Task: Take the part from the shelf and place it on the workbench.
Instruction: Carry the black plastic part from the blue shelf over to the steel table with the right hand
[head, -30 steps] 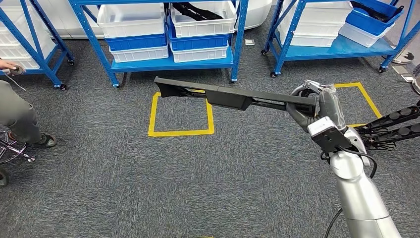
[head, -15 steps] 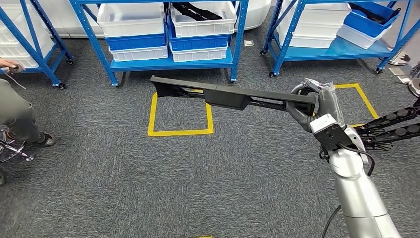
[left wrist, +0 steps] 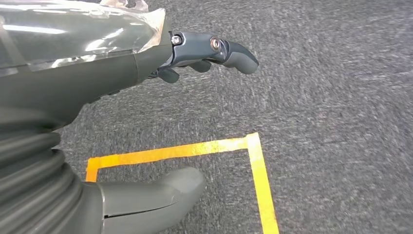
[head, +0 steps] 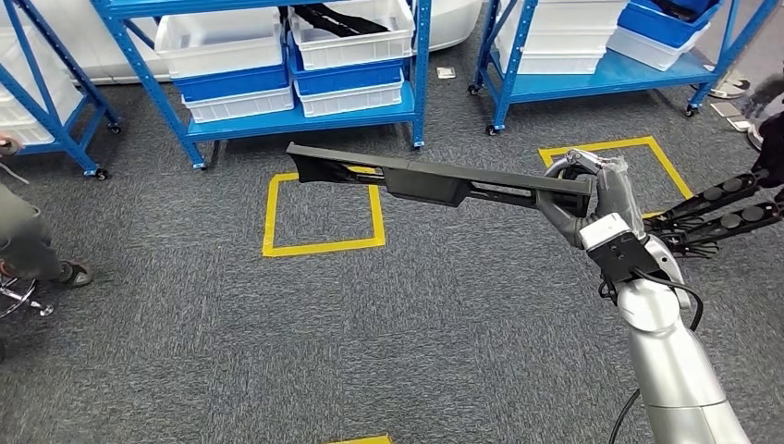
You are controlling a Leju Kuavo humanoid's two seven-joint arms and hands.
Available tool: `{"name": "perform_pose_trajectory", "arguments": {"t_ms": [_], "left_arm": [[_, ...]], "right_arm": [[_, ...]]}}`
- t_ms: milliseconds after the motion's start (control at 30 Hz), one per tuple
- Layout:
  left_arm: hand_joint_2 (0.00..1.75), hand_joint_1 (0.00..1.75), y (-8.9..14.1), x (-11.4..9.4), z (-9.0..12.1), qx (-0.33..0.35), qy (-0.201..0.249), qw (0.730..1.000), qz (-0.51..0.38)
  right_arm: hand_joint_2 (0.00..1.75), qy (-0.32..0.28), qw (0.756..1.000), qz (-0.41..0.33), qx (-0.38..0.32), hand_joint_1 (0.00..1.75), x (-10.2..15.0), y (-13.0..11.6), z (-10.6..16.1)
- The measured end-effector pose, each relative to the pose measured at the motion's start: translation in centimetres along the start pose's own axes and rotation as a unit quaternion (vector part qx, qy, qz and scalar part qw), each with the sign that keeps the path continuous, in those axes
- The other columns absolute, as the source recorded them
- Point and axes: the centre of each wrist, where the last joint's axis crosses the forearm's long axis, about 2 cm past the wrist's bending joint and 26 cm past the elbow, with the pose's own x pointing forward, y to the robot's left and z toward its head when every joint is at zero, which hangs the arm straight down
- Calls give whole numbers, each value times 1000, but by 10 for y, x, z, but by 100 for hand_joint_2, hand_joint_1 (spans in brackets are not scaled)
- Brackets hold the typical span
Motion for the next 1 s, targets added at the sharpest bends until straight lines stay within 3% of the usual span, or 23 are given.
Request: {"name": "perform_pose_trajectory", "arguments": {"t_ms": [1000], "left_arm": [[175, 0, 1, -6, 3, 1, 10, 1000, 0]], "right_arm": [[175, 1, 1000, -6, 7, 175, -2, -1, -4]]}}
